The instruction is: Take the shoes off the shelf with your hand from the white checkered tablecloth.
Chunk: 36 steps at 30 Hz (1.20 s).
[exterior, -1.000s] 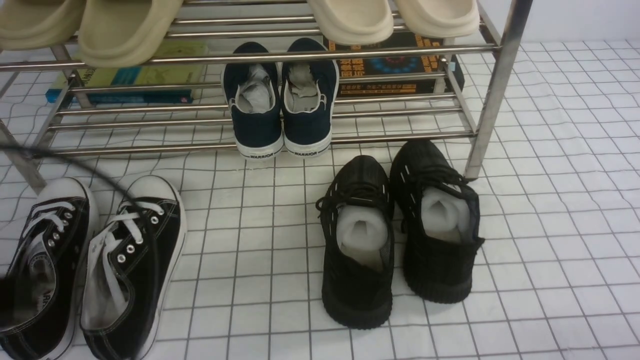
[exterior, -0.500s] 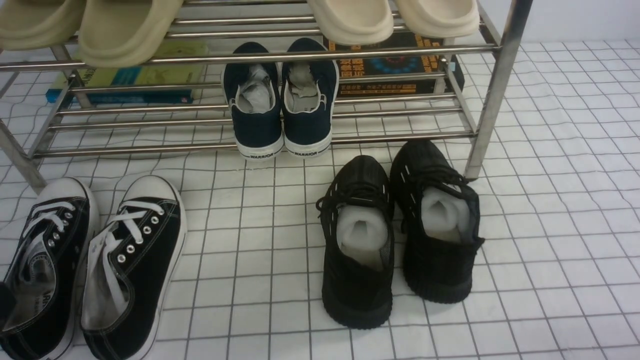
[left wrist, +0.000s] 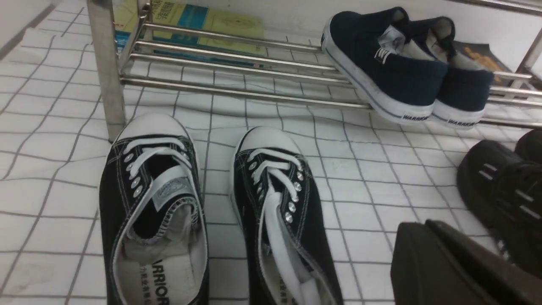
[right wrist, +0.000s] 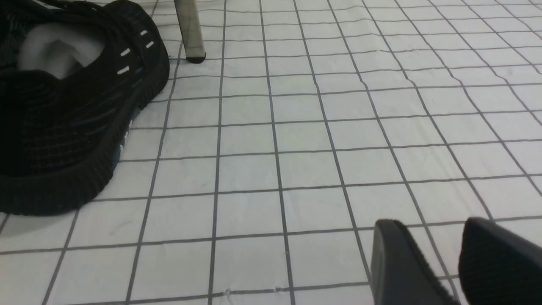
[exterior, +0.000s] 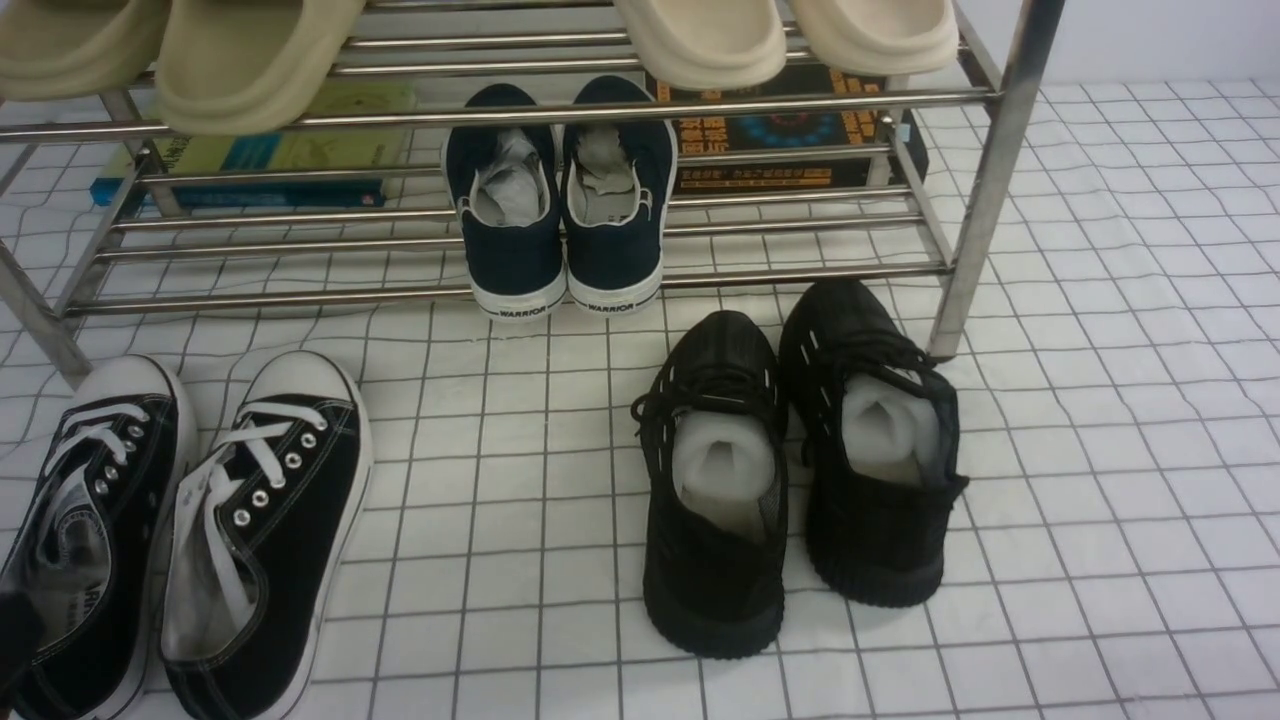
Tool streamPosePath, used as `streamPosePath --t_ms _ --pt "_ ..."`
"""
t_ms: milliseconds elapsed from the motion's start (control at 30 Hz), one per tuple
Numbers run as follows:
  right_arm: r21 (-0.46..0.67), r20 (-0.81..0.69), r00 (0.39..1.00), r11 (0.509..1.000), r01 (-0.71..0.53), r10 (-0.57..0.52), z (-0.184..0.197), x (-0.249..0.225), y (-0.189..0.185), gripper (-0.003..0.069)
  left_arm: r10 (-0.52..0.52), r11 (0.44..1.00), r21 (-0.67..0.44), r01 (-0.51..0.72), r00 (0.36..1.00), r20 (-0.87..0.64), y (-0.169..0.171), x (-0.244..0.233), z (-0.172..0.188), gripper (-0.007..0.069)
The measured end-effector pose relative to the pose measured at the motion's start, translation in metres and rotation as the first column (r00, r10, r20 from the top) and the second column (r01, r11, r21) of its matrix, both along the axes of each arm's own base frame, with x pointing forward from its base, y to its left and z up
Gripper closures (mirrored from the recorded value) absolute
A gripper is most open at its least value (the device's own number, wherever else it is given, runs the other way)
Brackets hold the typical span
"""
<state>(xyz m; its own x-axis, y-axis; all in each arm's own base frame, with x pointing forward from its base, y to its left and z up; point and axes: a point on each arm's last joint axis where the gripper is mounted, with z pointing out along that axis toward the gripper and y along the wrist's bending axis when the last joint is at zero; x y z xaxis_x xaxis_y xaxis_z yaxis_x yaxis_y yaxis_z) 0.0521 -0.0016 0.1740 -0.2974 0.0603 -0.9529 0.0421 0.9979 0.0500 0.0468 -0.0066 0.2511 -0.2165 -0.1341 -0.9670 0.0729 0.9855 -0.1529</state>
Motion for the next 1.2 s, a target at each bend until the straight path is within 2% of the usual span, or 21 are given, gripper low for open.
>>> streamPosePath --t_ms 133,300,633,1200 --pt "0.000 0.000 1.000 1.000 0.000 0.000 0.000 0.000 0.000 0.0420 0.026 0.998 0.065 -0.025 0.999 -0.023 0.003 0.006 -0.043 0.0615" --pt "0.000 0.000 1.000 1.000 0.000 0.000 0.000 0.000 0.000 0.0420 0.055 0.996 0.079 -0.051 0.997 -0.055 0.006 0.007 -0.075 0.0610" --pt "0.000 0.000 1.000 1.000 0.000 0.000 0.000 0.000 0.000 0.0420 0.118 0.990 0.088 -0.111 0.990 -0.079 0.010 0.006 -0.079 0.0604" --pt "0.000 0.000 1.000 1.000 0.000 0.000 0.000 0.000 0.000 0.0420 0.125 0.987 0.114 -0.116 0.989 -0.077 0.011 0.006 -0.079 0.0601"
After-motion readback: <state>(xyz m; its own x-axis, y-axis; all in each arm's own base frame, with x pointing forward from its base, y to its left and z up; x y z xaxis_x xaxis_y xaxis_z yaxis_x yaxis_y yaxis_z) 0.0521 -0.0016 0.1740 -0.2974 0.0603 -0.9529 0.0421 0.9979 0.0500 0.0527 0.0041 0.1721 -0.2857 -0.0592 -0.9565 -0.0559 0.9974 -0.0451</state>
